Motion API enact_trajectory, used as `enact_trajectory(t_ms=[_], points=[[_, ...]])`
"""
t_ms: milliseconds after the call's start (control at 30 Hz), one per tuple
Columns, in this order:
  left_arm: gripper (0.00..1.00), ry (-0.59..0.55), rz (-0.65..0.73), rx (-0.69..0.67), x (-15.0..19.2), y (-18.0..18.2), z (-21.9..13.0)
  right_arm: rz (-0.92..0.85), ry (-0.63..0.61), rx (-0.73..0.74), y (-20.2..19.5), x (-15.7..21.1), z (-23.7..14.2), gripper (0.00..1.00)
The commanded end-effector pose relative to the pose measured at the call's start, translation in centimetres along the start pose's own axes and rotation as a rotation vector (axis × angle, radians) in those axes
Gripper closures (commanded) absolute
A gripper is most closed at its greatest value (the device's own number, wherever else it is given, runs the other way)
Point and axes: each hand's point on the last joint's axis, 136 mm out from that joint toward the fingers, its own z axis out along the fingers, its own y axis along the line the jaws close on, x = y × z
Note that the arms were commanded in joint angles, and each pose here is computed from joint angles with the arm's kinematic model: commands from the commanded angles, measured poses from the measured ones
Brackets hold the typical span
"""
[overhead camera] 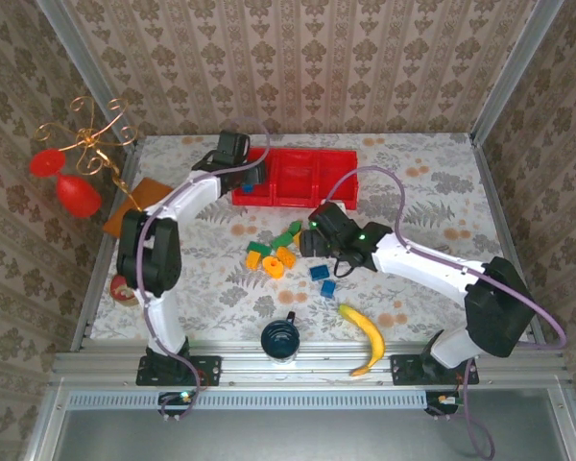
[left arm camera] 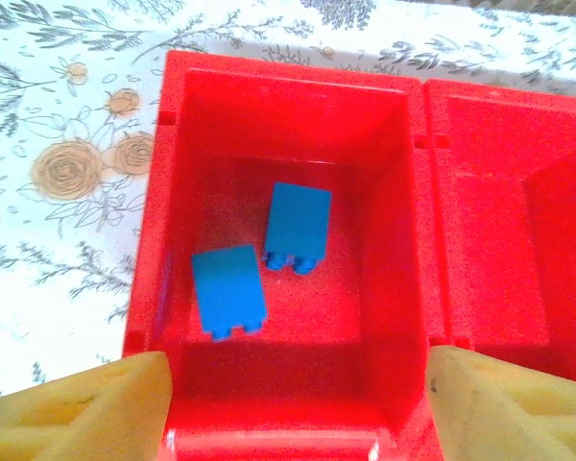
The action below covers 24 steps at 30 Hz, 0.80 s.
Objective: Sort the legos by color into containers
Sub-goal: Place the lego in the container, then pick up the lego from the center of the table.
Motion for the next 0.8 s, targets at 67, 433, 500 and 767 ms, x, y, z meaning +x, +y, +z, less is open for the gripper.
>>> enact_trajectory(t_ms=[67,433,500,767], points=[[0.2,-0.126,-0.063,0.05,-2.2,-0.2,-5.7,-0.051,0.084,-0.09,2.9,0.7,0.7,0.21],[0.0,-0.196,-0.126,-0.038,2.6,4.0,-11.8,-0.054,0.219,-0.155,5.8,2.7,3.7,0.36],[0.0,-0.201,-0.136,-0.052,3.6,4.8,-12.5,-0.059,0.247,-0.14,5.9,3.1,4.4,0.37],[0.0,-0.247,-0.159,-0.051,6.1,6.2,-14.6,-0.053,0.302,-0.106,6.0,3.4,6.7,0.41]])
